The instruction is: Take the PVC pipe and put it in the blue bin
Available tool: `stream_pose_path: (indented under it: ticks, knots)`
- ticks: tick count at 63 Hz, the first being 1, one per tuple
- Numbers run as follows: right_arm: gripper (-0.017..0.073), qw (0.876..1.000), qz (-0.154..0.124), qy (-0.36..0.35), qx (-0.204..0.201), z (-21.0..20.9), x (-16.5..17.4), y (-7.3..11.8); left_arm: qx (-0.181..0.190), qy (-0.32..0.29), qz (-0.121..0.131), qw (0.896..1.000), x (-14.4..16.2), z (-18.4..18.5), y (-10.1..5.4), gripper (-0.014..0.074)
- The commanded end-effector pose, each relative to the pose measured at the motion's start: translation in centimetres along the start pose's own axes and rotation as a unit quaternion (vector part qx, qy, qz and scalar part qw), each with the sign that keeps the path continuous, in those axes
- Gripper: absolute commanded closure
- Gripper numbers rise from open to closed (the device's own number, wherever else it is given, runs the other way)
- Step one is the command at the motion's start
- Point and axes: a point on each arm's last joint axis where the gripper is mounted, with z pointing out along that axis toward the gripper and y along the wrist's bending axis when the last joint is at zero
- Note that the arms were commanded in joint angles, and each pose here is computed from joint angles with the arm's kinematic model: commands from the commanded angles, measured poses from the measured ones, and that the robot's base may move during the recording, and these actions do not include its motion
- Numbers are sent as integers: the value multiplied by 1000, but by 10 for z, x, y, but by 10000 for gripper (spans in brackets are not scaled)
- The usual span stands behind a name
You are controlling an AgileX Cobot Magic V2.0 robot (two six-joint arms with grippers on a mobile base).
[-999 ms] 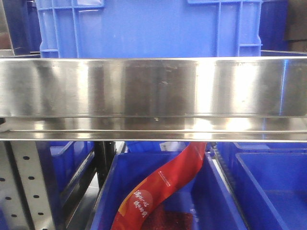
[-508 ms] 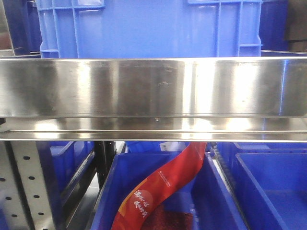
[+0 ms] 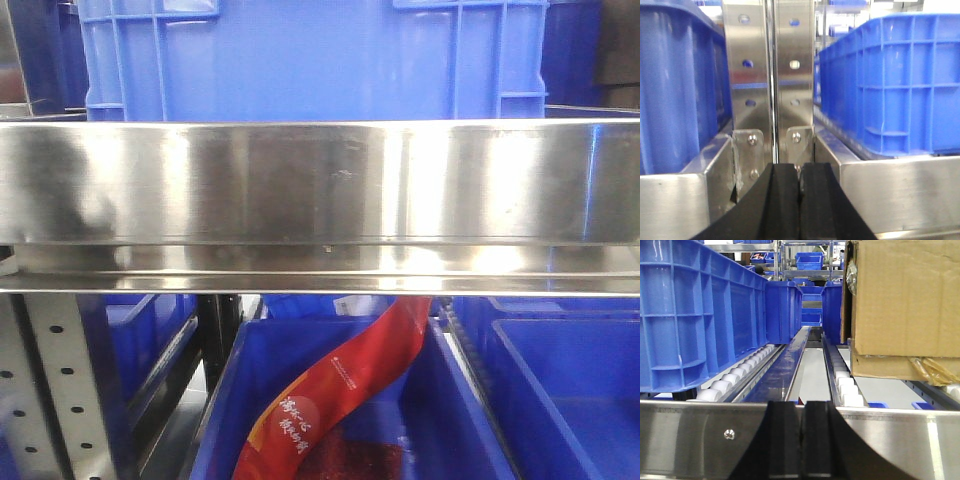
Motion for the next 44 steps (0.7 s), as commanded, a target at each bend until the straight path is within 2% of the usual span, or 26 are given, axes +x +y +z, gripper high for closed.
stream_pose_path:
  ticks: [1, 44]
  knots:
    - [727, 1000, 3, -7, 2, 0, -1, 0, -3, -9, 2, 1000, 0, -2, 0, 704]
    - [727, 1000, 3, -7, 2, 0, -1, 0, -3, 0, 4, 1000, 1, -2, 0, 704]
